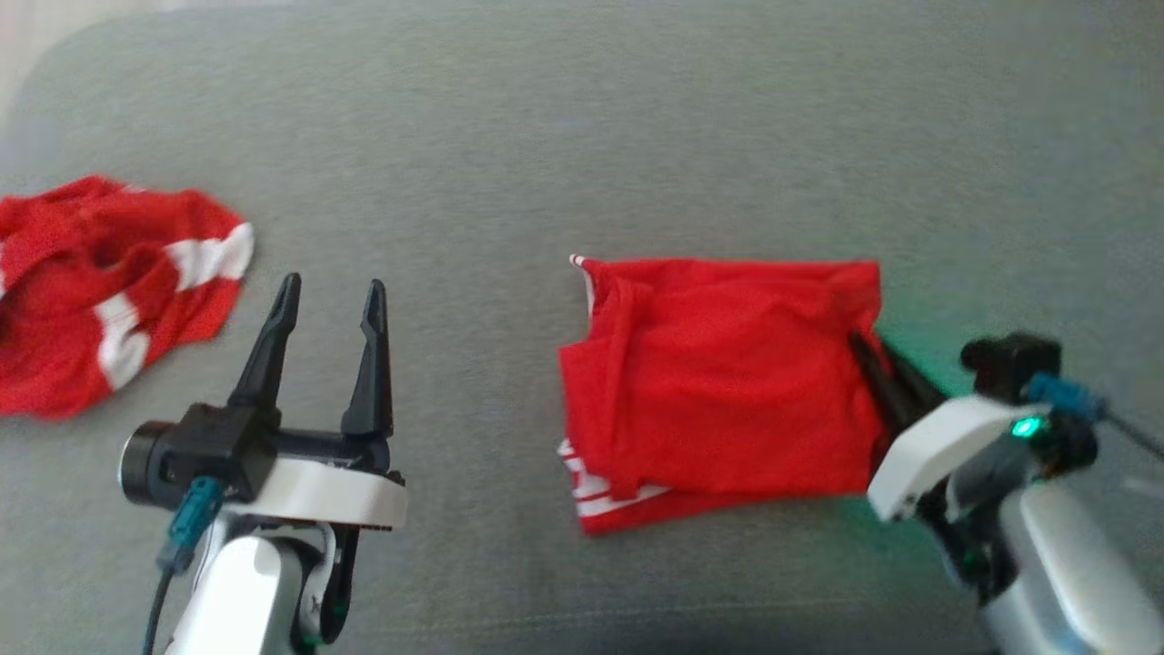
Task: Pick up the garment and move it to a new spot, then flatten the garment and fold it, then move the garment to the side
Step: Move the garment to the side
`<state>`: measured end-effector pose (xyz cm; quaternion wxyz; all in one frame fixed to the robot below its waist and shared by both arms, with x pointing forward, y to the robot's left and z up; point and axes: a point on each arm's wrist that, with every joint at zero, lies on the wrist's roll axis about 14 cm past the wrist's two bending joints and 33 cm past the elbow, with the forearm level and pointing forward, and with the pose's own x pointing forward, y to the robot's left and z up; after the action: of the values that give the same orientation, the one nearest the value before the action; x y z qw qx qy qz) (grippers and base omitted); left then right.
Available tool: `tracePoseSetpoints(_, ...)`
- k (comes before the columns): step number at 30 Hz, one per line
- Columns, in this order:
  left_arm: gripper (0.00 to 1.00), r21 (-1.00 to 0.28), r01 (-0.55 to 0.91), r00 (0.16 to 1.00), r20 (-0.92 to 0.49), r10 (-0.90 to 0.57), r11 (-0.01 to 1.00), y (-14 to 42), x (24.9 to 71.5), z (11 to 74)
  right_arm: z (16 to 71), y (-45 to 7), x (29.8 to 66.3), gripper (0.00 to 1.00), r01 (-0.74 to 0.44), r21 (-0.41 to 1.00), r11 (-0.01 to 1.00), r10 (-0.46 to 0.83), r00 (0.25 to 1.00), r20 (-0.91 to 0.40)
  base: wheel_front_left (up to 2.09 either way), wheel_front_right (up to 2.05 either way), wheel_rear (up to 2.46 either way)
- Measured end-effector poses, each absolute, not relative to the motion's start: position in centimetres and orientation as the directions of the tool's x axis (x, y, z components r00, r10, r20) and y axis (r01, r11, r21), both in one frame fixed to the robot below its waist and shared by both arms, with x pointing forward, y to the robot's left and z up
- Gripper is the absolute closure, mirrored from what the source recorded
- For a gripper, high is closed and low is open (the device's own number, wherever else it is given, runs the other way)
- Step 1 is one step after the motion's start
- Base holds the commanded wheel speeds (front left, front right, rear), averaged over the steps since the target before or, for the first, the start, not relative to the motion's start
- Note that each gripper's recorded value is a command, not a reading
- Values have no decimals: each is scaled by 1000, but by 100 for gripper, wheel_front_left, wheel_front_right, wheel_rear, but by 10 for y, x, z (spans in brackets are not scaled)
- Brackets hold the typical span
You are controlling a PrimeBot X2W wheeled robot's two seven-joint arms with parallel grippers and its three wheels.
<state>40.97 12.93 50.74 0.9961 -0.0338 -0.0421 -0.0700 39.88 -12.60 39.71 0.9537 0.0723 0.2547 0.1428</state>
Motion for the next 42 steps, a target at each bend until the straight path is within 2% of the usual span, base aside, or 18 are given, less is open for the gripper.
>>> tracePoseSetpoints(4,0,-71,228,971,93,-221,971,102,419,505,422,-172,418,100,-190,108,976,218,879,-425,0,0,0)
tracePoseSetpoints(8,0,-70,320,942,133,-309,945,72,436,512,458,-241,441,100,-91,-24,996,77,929,-361,0,0,0)
tracePoseSetpoints(14,0,-70,430,892,190,-411,900,34,459,519,481,-314,451,100,16,-166,986,-73,935,-346,0,0,0)
tracePoseSetpoints(23,0,-89,529,840,194,-507,844,-4,481,500,478,-366,463,100,74,-318,945,-200,901,-384,0,0,0)
tracePoseSetpoints(36,0,-97,603,785,248,-568,792,-29,511,485,459,-420,472,100,138,-503,853,-375,833,-408,0,0,0)
tracePoseSetpoints(42,0,-105,616,776,253,-578,781,-33,521,476,448,-429,486,100,169,-517,839,-407,825,-391,0,0,0)
